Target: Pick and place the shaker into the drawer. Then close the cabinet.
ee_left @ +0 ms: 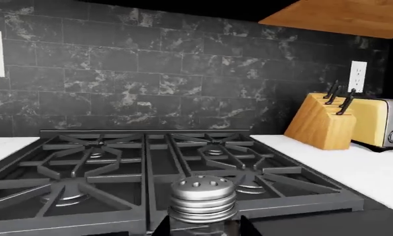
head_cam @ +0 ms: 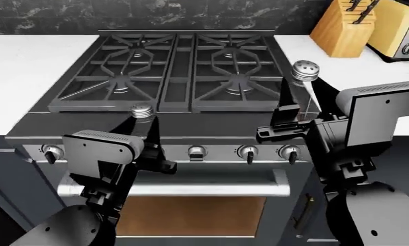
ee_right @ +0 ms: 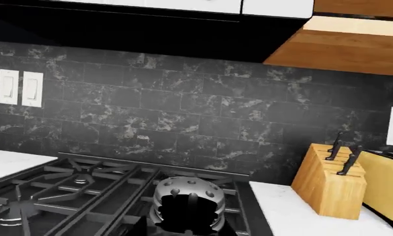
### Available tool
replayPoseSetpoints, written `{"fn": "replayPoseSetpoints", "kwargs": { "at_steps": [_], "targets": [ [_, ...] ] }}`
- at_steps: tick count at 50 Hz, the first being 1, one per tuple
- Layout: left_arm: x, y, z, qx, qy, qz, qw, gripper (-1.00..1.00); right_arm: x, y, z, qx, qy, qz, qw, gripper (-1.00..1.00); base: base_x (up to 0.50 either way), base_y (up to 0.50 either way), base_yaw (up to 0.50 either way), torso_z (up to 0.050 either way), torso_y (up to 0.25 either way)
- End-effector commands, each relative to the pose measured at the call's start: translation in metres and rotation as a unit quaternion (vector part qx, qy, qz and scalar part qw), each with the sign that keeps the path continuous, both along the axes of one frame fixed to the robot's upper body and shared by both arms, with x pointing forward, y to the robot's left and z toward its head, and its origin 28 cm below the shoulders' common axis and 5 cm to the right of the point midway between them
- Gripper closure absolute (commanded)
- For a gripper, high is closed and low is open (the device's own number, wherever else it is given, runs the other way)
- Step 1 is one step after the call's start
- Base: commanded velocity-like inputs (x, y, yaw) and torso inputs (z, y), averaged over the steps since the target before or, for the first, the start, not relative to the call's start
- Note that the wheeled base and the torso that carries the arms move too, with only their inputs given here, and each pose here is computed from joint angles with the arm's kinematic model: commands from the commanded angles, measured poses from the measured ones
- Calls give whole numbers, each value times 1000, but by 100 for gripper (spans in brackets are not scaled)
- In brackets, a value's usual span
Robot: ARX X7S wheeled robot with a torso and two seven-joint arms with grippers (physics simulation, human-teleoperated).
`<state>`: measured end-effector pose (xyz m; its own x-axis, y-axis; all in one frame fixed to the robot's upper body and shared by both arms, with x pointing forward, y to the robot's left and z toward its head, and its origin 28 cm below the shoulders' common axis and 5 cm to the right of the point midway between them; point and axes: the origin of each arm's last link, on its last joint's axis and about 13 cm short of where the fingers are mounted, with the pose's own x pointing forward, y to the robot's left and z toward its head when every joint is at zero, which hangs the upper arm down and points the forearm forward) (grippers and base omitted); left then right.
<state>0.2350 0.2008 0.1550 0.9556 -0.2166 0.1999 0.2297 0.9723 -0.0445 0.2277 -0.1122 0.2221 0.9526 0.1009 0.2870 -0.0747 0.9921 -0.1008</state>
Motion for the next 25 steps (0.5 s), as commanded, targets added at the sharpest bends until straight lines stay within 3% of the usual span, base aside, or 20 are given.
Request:
{"fn": "replayPoseSetpoints", "kwargs": {
  "at_steps": [1,8,25],
  "targets": [
    [-1,-1,0,-5,2,-2,1000,100,-1,0,0,-2,-1,-1,1000,100,-327,-500,0,0,0],
    [-2,-1,-2,-5,6,-5,1000,100,0,-1,5,-3,-5,-3,1000,100,-230,-499,0,0,0],
    [-1,-2,1,-1,1,-9,1000,100,-1,-1,5,-8,-7,-2,1000,100,-4,-500,0,0,0]
  ]
}}
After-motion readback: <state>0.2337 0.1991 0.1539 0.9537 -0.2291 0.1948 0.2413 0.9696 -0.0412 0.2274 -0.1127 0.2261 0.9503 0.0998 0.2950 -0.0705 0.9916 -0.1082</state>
